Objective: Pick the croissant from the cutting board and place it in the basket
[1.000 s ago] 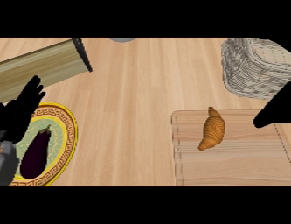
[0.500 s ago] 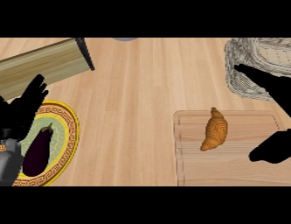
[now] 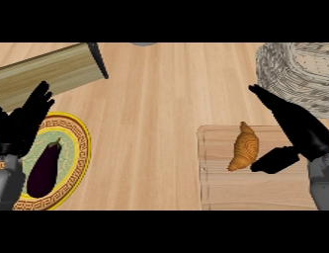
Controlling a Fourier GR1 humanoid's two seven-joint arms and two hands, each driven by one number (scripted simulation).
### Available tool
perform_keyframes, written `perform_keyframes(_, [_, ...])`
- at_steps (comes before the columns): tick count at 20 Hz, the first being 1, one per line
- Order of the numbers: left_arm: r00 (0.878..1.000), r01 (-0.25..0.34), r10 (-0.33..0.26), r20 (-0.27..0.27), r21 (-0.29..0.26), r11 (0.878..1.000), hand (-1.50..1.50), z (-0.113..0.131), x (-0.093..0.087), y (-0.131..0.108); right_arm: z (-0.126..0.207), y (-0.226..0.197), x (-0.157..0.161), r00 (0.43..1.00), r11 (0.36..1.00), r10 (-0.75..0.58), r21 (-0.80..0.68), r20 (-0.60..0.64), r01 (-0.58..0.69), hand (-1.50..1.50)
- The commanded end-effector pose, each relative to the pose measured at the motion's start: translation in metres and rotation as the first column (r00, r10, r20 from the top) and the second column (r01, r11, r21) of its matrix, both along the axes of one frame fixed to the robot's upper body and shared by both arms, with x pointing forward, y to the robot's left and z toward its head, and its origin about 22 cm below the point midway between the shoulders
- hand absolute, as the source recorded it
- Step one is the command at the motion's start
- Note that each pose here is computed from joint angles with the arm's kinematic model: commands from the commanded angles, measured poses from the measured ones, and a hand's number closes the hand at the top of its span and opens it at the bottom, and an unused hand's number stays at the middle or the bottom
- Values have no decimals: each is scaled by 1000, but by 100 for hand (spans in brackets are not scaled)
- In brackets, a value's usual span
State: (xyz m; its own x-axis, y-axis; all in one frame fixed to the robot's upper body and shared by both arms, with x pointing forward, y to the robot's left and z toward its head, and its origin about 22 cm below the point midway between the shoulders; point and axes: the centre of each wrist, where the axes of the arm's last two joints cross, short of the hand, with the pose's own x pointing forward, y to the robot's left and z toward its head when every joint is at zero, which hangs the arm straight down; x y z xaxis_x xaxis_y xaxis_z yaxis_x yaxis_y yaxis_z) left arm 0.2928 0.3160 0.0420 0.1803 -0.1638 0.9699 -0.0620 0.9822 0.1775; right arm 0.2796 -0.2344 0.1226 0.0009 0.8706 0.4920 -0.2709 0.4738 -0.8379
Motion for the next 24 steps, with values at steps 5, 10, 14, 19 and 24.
perform_keyframes(5, [1000,-14,14,-5,-4,1000,0,-5,-5,6,-41,4,17,995,998,-14,-70,-104,7,-150])
perform_keyframes(10, [1000,2,-2,-9,0,1000,0,-7,-16,9,-53,6,2,990,993,-13,-121,-143,-5,-150])
perform_keyframes(14, [1000,-4,4,0,2,1000,0,-3,-1,-16,-58,-3,31,992,995,0,-99,-126,-13,-150])
perform_keyframes(19, [1000,-4,4,-8,-4,1000,0,6,-13,6,-62,1,8,991,996,12,-81,-131,-23,-150])
perform_keyframes(24, [1000,-8,8,-3,6,1000,0,-2,-1,8,-53,-1,9,985,996,80,-27,-153,-85,-150])
